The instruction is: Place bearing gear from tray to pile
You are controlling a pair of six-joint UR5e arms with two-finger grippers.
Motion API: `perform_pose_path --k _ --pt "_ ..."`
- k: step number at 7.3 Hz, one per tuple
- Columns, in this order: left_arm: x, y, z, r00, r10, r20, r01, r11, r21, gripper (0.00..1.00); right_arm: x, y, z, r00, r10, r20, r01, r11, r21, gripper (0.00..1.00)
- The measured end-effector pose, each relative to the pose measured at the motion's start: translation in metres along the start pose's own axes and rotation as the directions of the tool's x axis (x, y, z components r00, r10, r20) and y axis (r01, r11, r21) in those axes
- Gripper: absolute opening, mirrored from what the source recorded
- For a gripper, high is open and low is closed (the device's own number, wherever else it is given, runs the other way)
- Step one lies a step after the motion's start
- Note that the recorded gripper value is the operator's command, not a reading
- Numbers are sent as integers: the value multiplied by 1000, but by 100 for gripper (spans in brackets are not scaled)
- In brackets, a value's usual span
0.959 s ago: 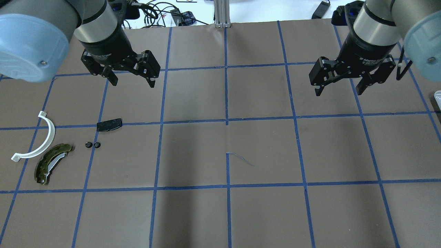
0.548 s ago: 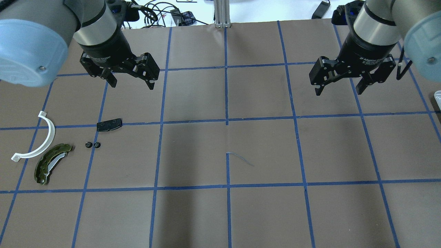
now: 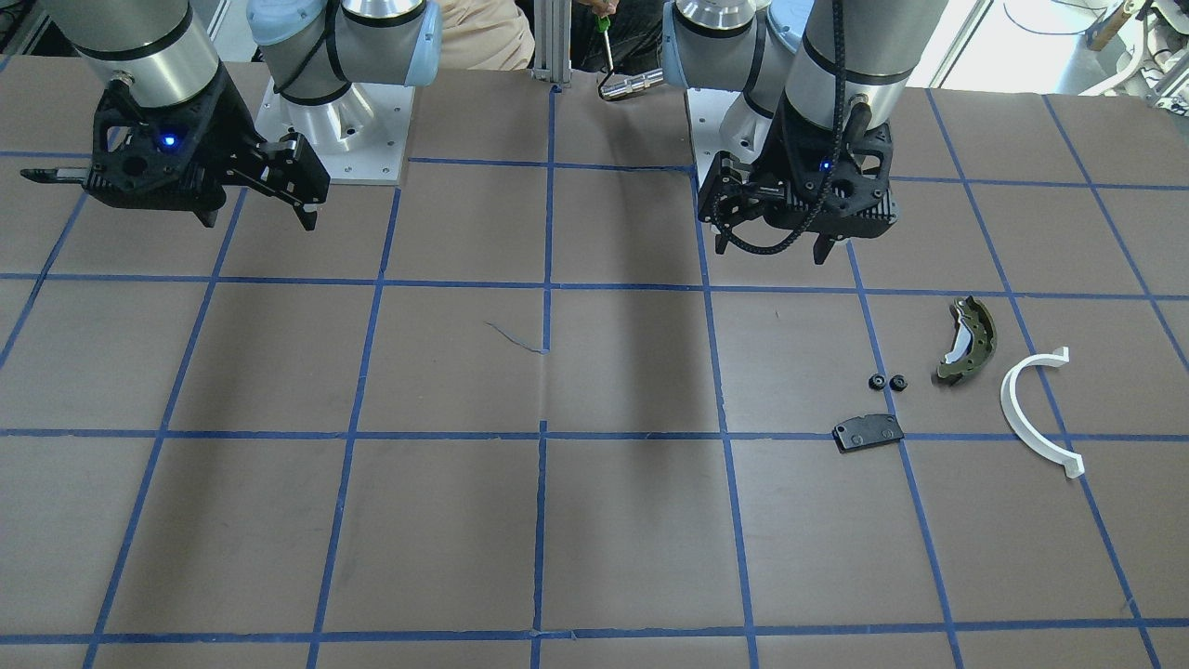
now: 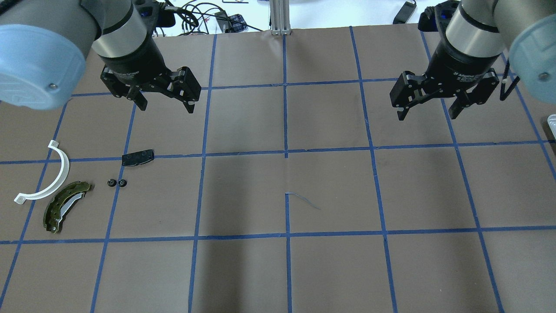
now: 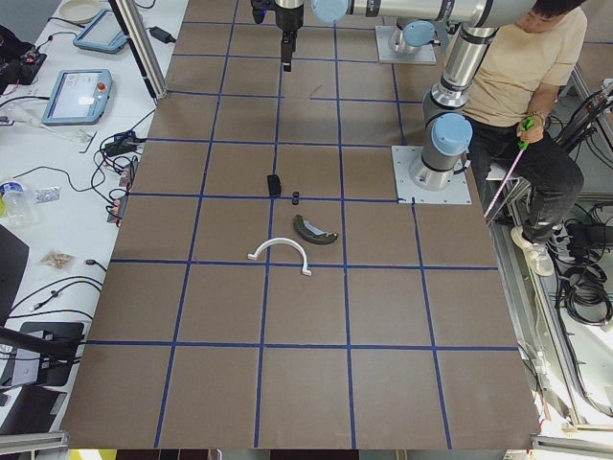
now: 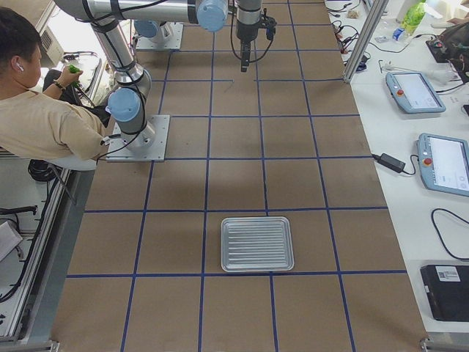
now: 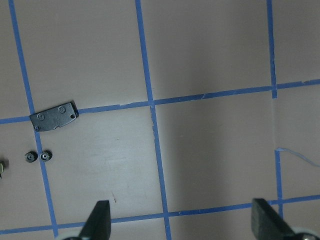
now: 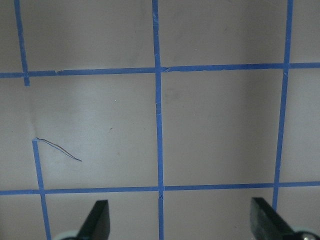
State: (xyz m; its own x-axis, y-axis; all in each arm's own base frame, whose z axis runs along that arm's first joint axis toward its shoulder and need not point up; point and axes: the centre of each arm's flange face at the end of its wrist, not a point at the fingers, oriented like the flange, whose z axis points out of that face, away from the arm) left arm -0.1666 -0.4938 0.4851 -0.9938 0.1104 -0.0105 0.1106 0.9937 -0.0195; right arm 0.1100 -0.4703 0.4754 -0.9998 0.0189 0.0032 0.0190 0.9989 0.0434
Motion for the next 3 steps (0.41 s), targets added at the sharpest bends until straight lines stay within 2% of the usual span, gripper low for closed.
perform_pose_path --k 3 --pt "0 1 0 1000 0 1 0 1000 0 100 0 1 0 1000 0 -2 0 1000 -3 100"
